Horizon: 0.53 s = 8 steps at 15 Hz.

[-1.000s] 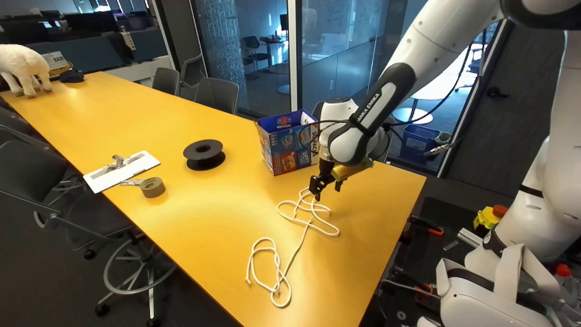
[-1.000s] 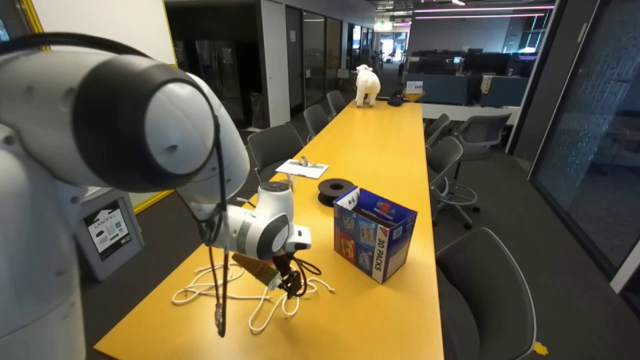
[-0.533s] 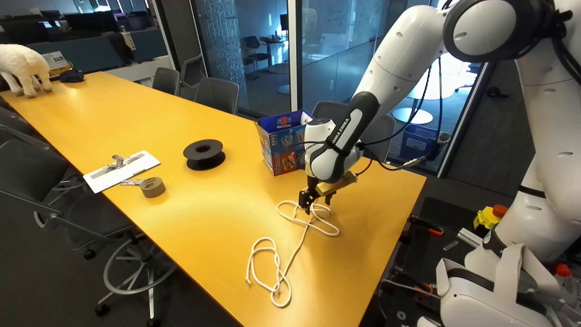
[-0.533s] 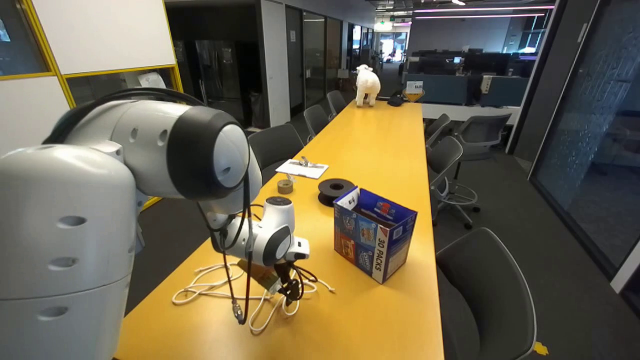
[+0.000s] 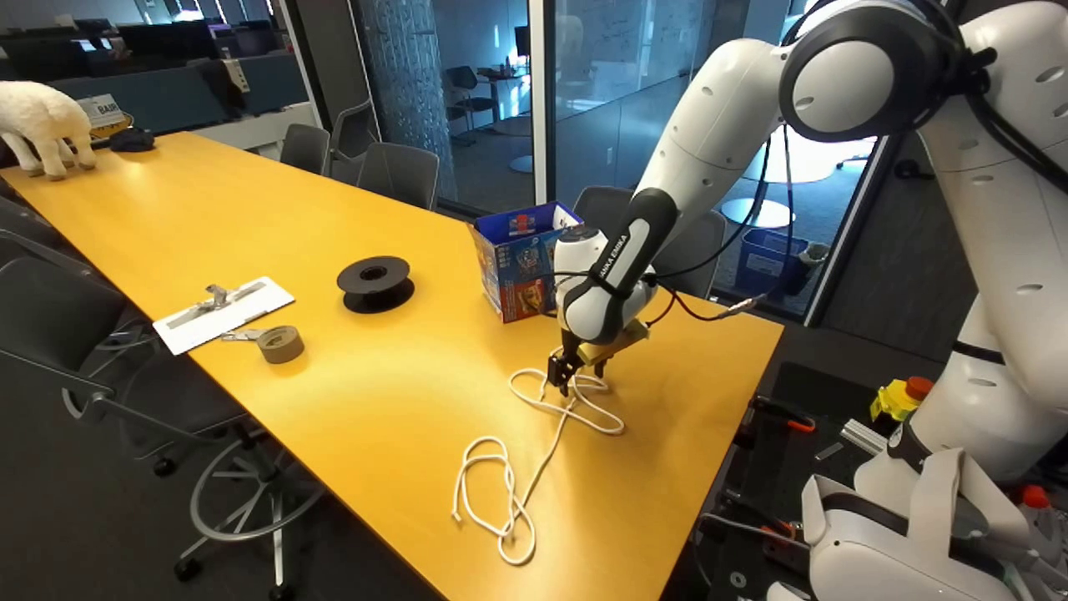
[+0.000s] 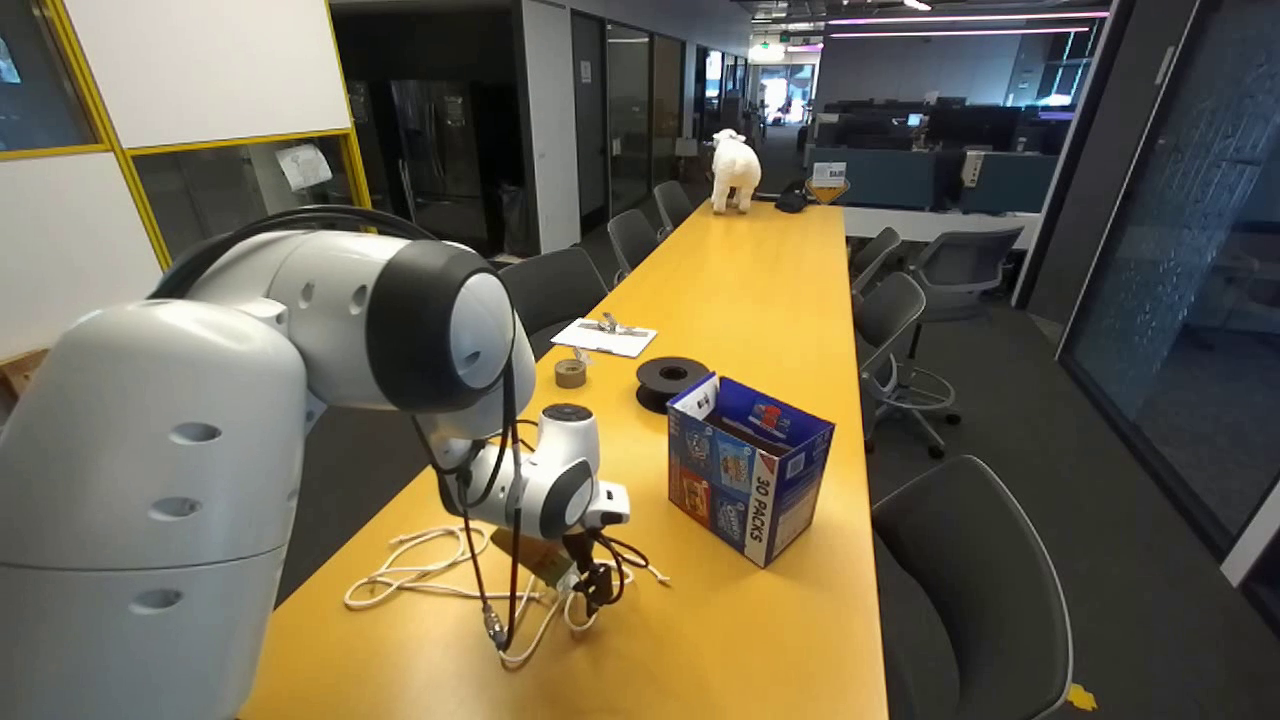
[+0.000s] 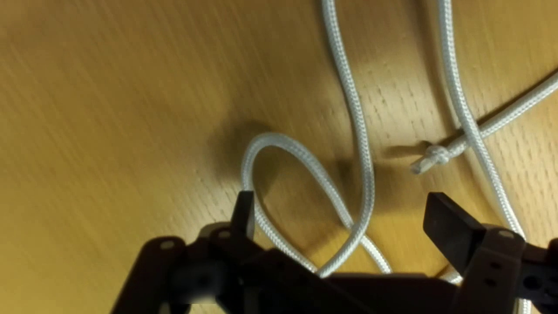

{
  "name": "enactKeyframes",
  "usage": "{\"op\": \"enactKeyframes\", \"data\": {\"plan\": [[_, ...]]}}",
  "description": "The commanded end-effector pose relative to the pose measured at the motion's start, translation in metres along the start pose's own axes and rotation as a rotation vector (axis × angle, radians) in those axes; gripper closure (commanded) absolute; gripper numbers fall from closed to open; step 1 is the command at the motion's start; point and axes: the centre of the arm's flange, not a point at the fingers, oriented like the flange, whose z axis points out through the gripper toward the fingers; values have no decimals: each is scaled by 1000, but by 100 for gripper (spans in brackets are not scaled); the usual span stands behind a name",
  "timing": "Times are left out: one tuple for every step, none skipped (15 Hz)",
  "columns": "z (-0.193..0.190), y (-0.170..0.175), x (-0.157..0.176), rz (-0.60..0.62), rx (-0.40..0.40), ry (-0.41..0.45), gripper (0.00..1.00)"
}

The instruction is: Put the strings inside the box.

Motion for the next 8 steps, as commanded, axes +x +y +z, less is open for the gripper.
{"op": "enactKeyframes", "data": {"plan": [[1, 3, 15, -34, -10, 42, 0], [1, 5, 16, -39, -10, 45, 0], [1, 7, 18, -43, -5, 49, 0], [2, 8, 19, -44, 1, 51, 0], [2, 9, 20, -49, 9, 50, 0], [2, 11, 21, -51, 12, 52, 0], [4, 12, 22, -52, 10, 53, 0], [4, 13, 24, -51, 8, 54, 0]]}}
